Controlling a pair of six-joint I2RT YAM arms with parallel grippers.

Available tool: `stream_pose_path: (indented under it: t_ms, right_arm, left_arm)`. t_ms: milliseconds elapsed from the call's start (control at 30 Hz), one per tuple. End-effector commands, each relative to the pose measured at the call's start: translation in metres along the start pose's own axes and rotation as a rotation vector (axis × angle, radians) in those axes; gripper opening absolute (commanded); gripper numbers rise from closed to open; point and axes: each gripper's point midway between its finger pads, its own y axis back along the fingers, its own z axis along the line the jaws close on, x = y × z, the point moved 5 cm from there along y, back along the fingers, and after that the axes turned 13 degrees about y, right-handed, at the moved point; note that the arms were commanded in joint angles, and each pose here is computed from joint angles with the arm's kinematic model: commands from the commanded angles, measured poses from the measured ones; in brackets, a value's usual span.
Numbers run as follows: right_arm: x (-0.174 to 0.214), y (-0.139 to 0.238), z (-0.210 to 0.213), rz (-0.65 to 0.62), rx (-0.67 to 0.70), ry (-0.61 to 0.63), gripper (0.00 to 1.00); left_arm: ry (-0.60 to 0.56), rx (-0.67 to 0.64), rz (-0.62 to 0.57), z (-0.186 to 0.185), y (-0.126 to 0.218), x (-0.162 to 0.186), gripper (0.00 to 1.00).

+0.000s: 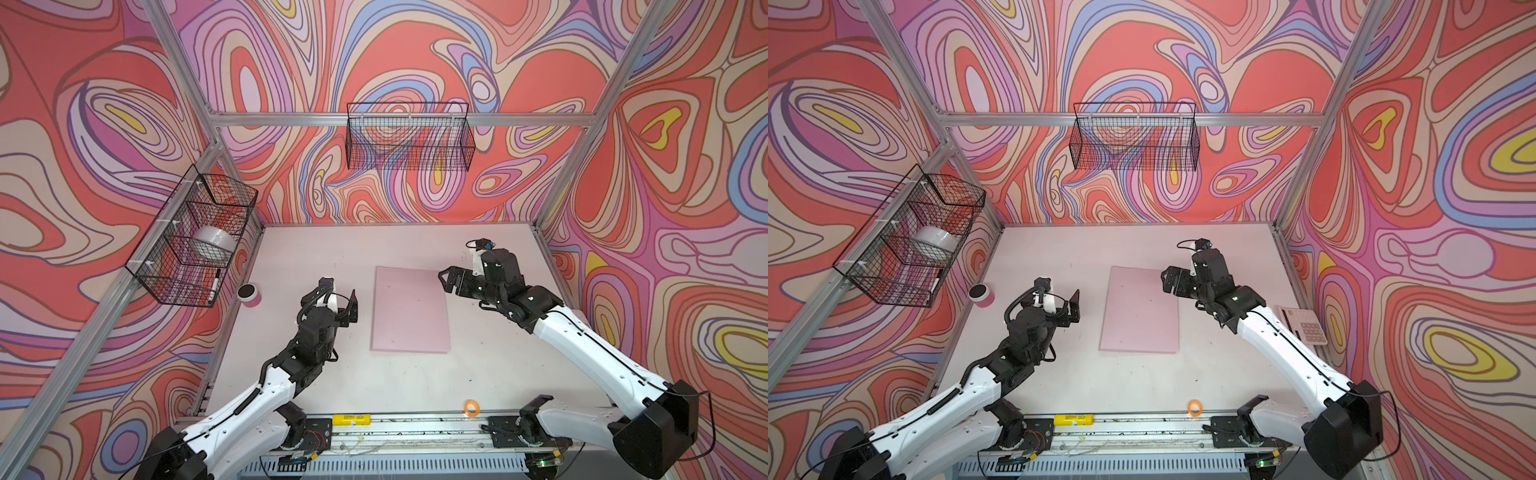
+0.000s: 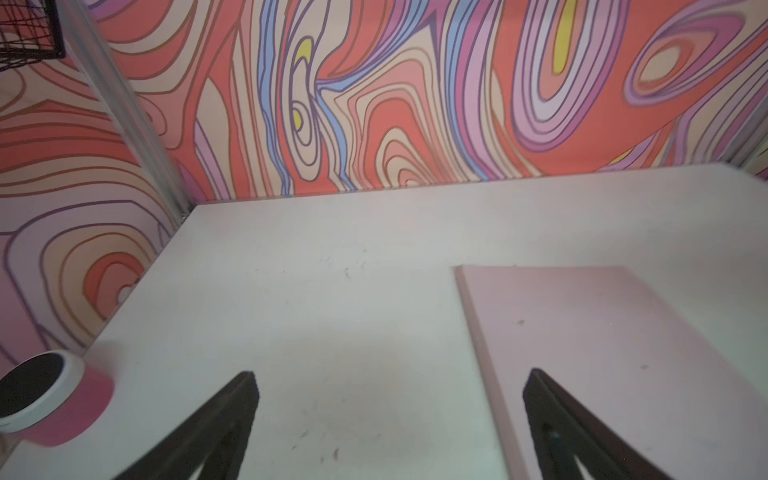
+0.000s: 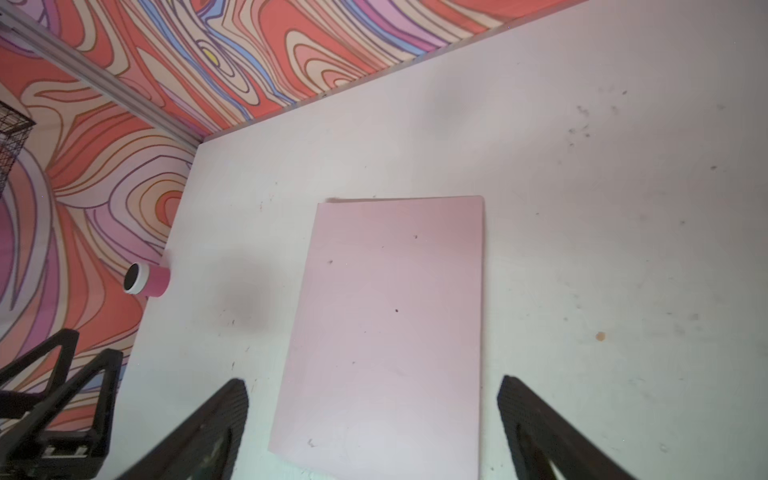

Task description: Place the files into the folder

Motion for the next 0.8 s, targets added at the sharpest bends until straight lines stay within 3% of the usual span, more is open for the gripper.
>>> stream_pose_path:
  t_ms: [0,100,200,300,367,533,600,767]
  right_arm:
    - [0.016,0.0,-0.023,-0.037,0.14,0.056,0.99]
    - [0.018,0.001,-0.028,-0.143,0.143,0.064,0.99]
    - [0.016,0.002,-0.032,-0.203,0.182,0.114,0.99]
    - [0.014,0.002,-0.044,-0.219,0.286,0.169,0.98]
    - [0.017,-0.001,-0.055,-0.229,0.376,0.218,0.98]
    - [0.019,-0.021,-0.096,-0.251,0.667,0.383,0.99]
    - [0.022,-0.035,-0.115,-0.22,0.682,0.358,0.99]
    - [0.025,-0.052,-0.157,-0.352,0.777,0.368,0.99]
  left_arm:
    - [-0.166,-0.167,-0.201,0.022,-0.001,-0.013,1.0]
    - [-0.156,-0.276,-0.14,0.051,-0.02,0.008,1.0]
    - [-0.024,-0.292,-0.131,0.079,-0.031,0.031,1.0]
    - [-0.027,-0.299,-0.204,0.084,-0.039,0.027,1.0]
    - [0.03,-0.31,-0.146,0.102,-0.058,0.038,1.0]
    - [0.098,-0.251,-0.071,0.112,-0.066,0.045,1.0]
    - [0.174,-0.26,-0.05,0.128,-0.074,0.05,1.0]
    - [0.178,-0.264,-0.016,0.129,-0.076,0.051,1.0]
